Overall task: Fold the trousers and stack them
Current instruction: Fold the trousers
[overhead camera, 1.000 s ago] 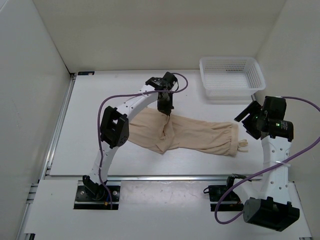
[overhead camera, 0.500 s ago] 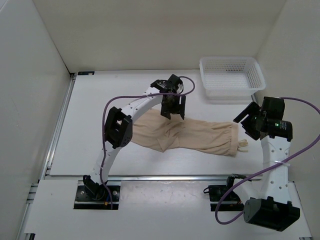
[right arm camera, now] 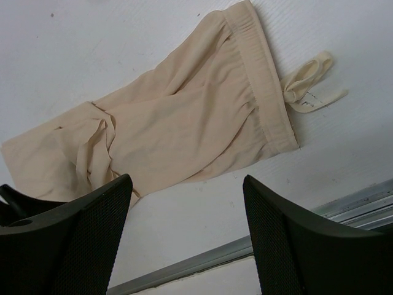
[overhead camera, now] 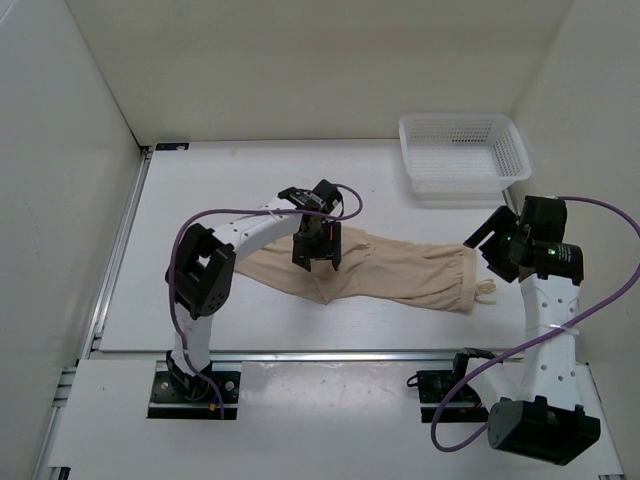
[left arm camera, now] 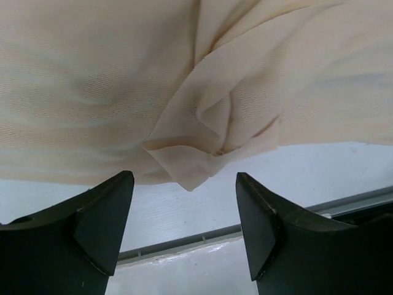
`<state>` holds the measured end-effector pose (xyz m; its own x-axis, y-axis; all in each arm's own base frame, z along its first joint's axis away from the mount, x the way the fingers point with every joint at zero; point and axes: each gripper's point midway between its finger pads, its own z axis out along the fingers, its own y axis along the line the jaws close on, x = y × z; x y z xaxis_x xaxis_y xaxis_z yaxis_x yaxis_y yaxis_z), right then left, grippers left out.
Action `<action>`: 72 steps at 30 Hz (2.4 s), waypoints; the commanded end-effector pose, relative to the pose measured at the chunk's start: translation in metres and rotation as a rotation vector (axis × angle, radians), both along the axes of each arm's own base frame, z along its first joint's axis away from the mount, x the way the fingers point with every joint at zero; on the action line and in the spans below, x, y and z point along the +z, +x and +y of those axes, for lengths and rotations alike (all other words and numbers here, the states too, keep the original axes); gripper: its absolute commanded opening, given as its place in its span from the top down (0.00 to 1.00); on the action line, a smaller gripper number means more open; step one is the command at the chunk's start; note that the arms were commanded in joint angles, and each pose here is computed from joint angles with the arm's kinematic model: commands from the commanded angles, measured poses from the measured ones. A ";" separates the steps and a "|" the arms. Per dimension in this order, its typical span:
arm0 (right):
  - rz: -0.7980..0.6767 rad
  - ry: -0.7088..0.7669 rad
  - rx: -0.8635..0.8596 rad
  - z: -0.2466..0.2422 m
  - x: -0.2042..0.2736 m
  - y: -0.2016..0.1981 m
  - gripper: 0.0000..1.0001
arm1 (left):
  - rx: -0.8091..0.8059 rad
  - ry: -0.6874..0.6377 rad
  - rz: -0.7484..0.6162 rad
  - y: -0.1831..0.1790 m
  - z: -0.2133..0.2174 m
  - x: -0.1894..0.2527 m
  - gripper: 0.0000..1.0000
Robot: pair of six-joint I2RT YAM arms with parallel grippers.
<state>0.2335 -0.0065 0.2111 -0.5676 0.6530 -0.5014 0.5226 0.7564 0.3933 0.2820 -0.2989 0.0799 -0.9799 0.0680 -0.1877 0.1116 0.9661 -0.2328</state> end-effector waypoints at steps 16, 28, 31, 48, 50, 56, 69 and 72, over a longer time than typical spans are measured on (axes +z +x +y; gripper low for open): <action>-0.036 0.006 0.035 0.006 0.007 -0.001 0.22 | -0.057 -0.011 0.028 -0.002 -0.024 -0.028 0.89; -0.027 0.007 0.035 0.006 0.004 -0.002 0.22 | -0.201 -0.168 -0.072 -0.036 -0.094 0.037 0.89; -0.027 0.007 0.035 0.006 0.004 -0.002 0.22 | -0.279 -0.171 -0.012 -0.056 -0.122 0.020 0.82; -0.035 0.000 0.042 0.005 0.005 0.000 0.22 | 0.036 0.033 -0.049 -0.019 -0.022 0.006 0.06; -0.035 0.000 0.042 0.005 0.005 0.000 0.22 | 0.049 0.029 -0.046 -0.021 -0.021 0.001 0.24; -0.037 0.006 0.048 0.007 0.005 0.000 0.22 | 0.066 0.005 -0.016 -0.024 -0.022 -0.014 0.50; -0.037 0.006 0.048 0.007 0.005 0.000 0.22 | -0.014 -0.039 -0.041 -0.023 -0.039 -0.001 0.90; -0.037 0.006 0.048 0.007 0.005 0.000 0.22 | -0.057 -0.069 -0.066 -0.025 -0.050 0.012 0.90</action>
<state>0.2320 -0.0027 0.2120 -0.5740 0.6496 -0.4986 0.5065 0.7601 0.4071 0.2507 -0.3252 0.0440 -0.9853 0.0732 -0.1542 0.1026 0.9760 -0.1921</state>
